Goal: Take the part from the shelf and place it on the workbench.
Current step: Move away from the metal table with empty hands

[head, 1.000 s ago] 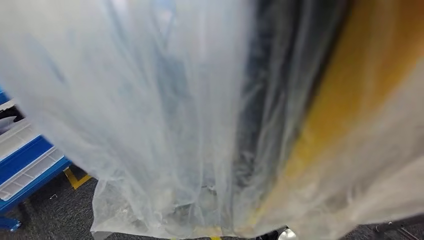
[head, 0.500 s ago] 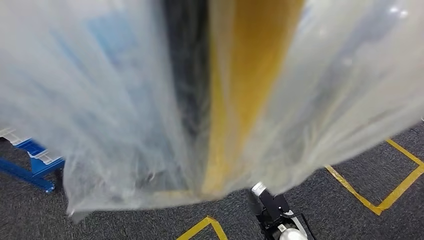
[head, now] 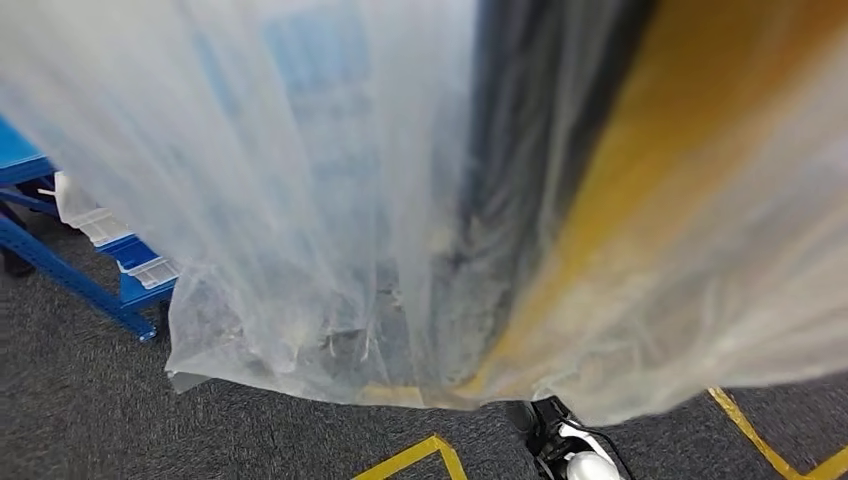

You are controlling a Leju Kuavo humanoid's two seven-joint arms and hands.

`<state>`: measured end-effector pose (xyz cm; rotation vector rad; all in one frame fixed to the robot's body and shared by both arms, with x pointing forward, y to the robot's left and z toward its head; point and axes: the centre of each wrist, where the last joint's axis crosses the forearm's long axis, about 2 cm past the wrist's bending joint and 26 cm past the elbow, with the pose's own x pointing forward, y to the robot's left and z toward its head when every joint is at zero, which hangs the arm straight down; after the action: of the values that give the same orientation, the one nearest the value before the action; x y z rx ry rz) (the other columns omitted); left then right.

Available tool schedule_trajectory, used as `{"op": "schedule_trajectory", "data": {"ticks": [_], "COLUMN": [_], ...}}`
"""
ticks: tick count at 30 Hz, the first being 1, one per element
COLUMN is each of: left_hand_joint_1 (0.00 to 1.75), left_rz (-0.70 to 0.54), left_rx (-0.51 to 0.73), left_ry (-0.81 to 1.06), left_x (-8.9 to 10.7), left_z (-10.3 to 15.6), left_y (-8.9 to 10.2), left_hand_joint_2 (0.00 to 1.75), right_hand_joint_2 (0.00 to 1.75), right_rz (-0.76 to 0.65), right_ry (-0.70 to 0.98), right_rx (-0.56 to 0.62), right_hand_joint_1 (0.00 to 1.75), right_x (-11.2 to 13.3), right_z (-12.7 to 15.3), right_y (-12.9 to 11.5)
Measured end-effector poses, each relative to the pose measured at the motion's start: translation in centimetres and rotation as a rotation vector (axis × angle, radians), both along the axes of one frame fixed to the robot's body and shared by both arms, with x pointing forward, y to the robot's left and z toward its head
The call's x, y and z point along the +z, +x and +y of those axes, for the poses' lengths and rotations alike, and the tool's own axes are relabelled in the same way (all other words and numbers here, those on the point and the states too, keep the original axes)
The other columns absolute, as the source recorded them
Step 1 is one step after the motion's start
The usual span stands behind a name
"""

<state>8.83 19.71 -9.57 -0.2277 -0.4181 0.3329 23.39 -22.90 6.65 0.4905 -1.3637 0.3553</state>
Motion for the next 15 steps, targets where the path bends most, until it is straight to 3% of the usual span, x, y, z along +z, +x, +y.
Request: {"op": "schedule_trajectory", "data": {"ticks": [6, 15], "left_hand_joint_1": [0.00, 0.00], "left_rz": [0.013, 0.005], "left_rx": [-0.020, -0.044], "left_ry": [0.001, -0.001], "left_x": [-0.1, -0.1], "left_z": [0.2, 0.2], "left_y": [-0.4, -0.2], "left_hand_joint_2": [0.00, 0.00], "right_hand_joint_2": [0.00, 0.00], "right_rz": [0.235, 0.518], "right_ry": [-0.038, -0.306], "right_rx": [-0.038, -0.102], "right_hand_joint_1": [0.00, 0.00], "right_x": [-6.3, -11.5], "right_z": [-3.9, -7.8], "right_y": [-1.5, -5.3]}}
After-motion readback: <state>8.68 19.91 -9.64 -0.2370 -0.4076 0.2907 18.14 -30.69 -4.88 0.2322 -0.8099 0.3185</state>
